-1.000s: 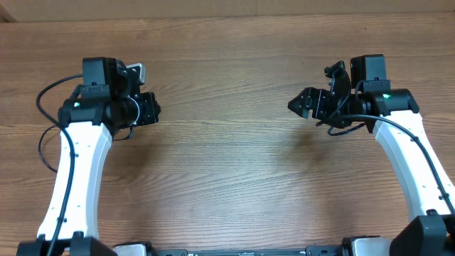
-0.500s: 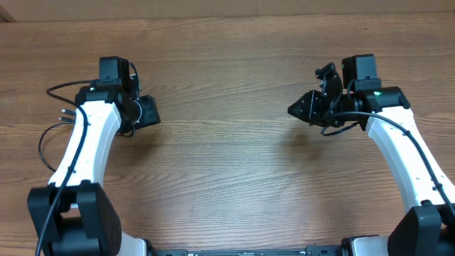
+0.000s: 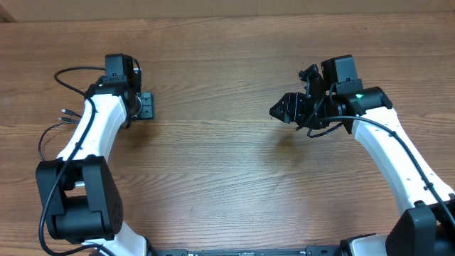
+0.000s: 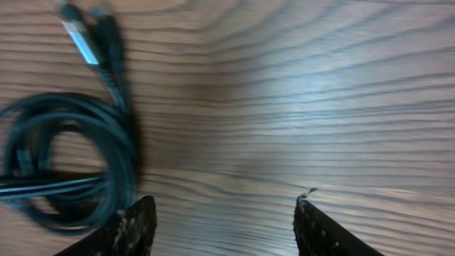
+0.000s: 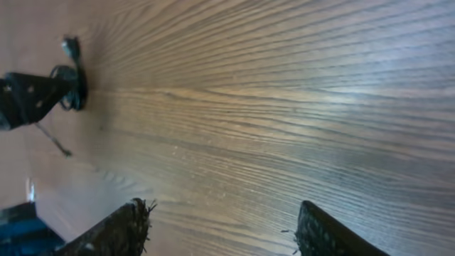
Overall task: Untangle cables
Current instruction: 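Raise both arms and move the left gripper toward the black cable bundle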
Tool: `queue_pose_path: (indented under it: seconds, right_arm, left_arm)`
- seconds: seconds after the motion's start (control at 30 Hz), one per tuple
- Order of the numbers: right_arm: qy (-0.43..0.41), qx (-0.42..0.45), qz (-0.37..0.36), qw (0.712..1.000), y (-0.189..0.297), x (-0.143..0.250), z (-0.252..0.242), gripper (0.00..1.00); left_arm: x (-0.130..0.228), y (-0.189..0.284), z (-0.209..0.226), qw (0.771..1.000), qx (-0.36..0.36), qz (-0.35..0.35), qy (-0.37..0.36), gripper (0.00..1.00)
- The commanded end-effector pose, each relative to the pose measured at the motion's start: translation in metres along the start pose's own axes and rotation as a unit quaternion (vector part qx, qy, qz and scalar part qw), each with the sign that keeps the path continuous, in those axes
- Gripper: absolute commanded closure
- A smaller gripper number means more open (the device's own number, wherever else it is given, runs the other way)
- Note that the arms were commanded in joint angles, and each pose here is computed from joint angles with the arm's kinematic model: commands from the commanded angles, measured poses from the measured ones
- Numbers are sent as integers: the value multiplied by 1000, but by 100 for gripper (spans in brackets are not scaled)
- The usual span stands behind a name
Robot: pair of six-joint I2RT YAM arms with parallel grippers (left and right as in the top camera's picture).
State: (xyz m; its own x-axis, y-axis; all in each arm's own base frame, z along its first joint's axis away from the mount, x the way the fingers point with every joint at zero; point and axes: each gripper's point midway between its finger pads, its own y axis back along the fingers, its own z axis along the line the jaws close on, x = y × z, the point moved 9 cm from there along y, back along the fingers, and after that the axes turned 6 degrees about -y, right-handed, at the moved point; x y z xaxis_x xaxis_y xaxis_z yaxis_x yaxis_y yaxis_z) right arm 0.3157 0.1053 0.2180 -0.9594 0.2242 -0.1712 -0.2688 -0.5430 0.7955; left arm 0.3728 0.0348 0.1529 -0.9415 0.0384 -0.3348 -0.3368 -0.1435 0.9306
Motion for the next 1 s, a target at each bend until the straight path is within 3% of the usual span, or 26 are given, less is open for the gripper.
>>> queue_pose_path:
  seconds: [0.0, 0.03, 0.17, 0.27, 0.47, 0.73, 0.77, 0.83, 0.87, 0.97]
  right_arm:
    - [-43, 30, -8, 999, -7, 2, -10, 31]
    - [-43, 30, -8, 999, -9, 3, -11, 30]
    - [-46, 29, -10, 998, -14, 5, -15, 0]
    - [-71, 28, -11, 997, -20, 7, -20, 0]
    - [-93, 27, -13, 995, -28, 11, -27, 9]
    - [-97, 32, -6, 995, -32, 16, -32, 19]
    - [-97, 32, -6, 995, -32, 16, -32, 19]
    - [-97, 32, -6, 995, -32, 16, -32, 19]
    - [-97, 32, -6, 995, -32, 16, -32, 19]
    - [-97, 32, -6, 995, -32, 16, -32, 19]
  left_arm:
    - [-2, -1, 21, 998, -67, 8, -13, 39]
    - [-1, -1, 23, 998, -68, 9, -12, 39]
    - [3, -8, 33, 997, -69, 20, -7, 37]
    - [6, -18, 37, 998, -57, 31, 1, 36]
    - [12, -41, 37, 998, -40, 54, -9, 40]
    - [21, -68, 32, 995, -30, 88, -22, 53]
    - [20, -69, 32, 995, -30, 87, -22, 57]
    - [18, -69, 32, 996, -29, 80, -21, 87]
    - [17, -69, 31, 997, -18, 74, -20, 92]
    - [13, -69, 19, 997, 55, 55, -15, 88]
